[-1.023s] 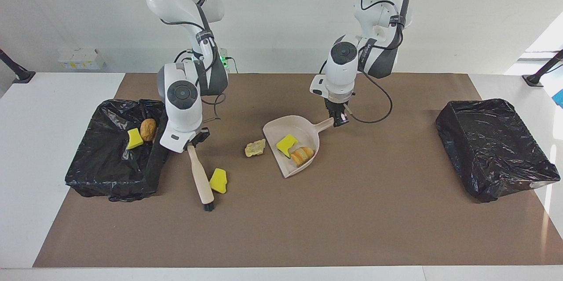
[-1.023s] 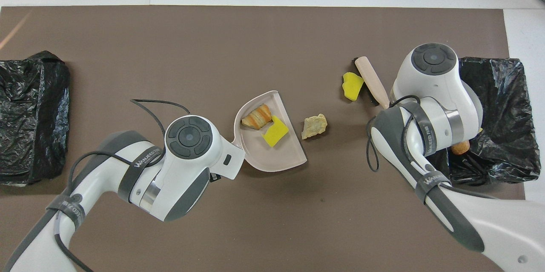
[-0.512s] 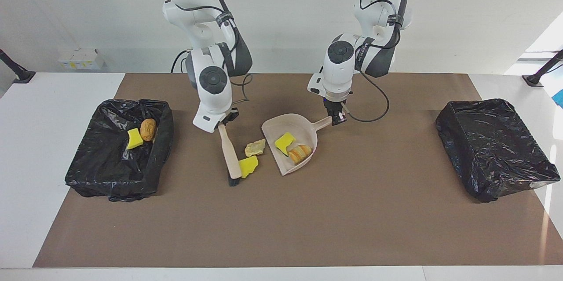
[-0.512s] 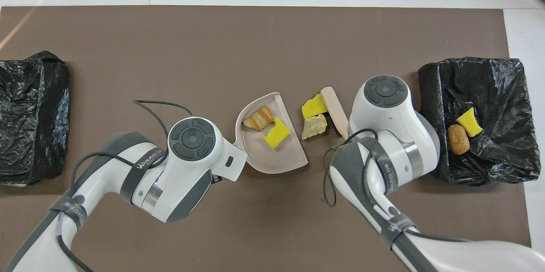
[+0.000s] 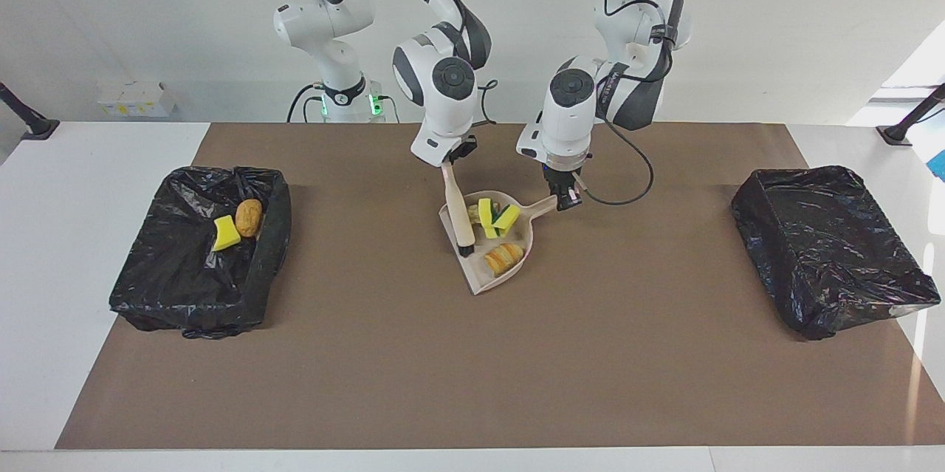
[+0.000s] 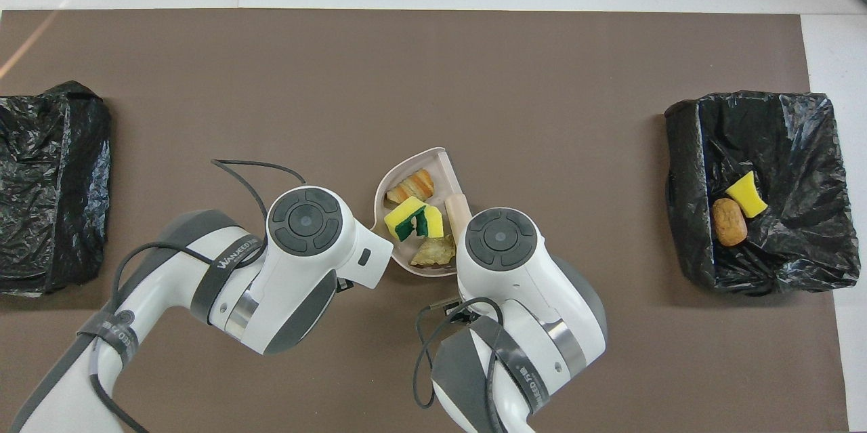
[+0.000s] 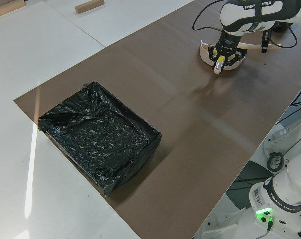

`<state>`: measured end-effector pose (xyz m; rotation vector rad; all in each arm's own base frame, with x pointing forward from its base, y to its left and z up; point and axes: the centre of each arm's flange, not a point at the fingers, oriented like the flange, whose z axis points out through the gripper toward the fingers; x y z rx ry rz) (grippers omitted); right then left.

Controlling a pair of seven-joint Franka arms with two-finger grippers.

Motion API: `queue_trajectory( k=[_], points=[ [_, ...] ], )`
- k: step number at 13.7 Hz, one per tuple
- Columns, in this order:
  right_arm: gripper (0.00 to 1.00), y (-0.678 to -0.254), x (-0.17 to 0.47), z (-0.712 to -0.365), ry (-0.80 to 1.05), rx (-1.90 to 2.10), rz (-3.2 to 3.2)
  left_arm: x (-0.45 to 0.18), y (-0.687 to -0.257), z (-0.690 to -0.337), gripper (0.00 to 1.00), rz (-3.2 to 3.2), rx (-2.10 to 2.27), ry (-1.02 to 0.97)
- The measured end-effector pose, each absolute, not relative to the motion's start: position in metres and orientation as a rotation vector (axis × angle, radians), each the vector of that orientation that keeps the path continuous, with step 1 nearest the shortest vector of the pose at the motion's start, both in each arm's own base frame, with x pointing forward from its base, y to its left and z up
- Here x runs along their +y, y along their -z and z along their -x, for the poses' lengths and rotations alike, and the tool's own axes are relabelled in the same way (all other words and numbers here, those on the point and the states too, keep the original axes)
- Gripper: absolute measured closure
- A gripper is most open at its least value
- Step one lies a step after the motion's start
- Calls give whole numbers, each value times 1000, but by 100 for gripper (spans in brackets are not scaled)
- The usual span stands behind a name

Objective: Sweep and dump trash in bin
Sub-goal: 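Sweep the yellow sponge and chunk into the dustpan with the right gripper, then carry the loaded dustpan with the left gripper over the nearby bin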

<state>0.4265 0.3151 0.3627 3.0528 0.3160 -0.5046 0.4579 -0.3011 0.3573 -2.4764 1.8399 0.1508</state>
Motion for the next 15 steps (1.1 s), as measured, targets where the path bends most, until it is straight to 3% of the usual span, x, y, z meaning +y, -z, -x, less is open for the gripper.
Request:
queue_trajectory(
  k=[8, 15],
  points=[
    [73, -384, 251, -471, 482, 173, -3133, -278, -351, -471, 68, 2452, 1881, -82],
    [73, -441, 211, -478, 434, 69, -3165, -210, -389, -522, 68, 2476, 1886, -64]
  ],
)
